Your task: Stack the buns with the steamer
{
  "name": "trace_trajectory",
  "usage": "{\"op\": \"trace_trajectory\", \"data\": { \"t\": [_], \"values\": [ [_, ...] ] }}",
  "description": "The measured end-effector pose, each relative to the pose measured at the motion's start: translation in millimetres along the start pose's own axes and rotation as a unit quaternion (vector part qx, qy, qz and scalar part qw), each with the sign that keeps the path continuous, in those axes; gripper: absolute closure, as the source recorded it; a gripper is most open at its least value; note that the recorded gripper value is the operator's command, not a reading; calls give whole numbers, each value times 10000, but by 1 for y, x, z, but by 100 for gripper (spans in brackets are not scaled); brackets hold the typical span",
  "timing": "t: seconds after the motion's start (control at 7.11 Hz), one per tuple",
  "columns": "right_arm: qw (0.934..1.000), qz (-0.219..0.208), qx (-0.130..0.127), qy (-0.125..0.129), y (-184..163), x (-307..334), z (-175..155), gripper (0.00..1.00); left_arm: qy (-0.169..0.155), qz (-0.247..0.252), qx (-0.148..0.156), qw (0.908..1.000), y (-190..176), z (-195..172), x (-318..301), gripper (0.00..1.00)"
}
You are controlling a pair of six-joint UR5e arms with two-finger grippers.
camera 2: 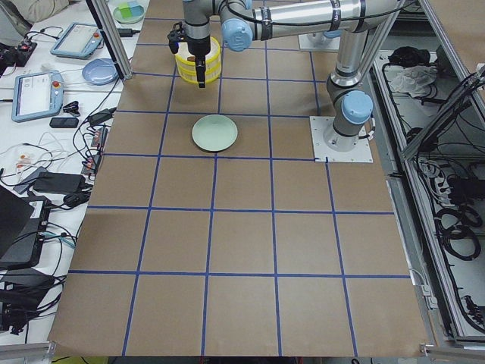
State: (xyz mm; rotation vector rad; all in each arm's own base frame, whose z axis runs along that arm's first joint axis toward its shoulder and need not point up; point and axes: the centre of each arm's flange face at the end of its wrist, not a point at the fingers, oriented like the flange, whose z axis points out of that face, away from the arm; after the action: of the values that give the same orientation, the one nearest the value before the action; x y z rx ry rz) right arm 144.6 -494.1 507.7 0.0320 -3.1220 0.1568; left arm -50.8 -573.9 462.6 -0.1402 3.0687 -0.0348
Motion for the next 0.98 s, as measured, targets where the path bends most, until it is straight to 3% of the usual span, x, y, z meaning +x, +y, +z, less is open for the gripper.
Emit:
{"op": "trace_trajectory", "data": {
  "t": [0.42,0.98],
  "values": [
    [9994,344,-15,11,2,-6,1,0,128,76,23,9999,36,-22,10,0],
    [9993,377,-55,6,3,-7,5,0,215,111,-49,9997,51,-19,15,0]
  ]
}}
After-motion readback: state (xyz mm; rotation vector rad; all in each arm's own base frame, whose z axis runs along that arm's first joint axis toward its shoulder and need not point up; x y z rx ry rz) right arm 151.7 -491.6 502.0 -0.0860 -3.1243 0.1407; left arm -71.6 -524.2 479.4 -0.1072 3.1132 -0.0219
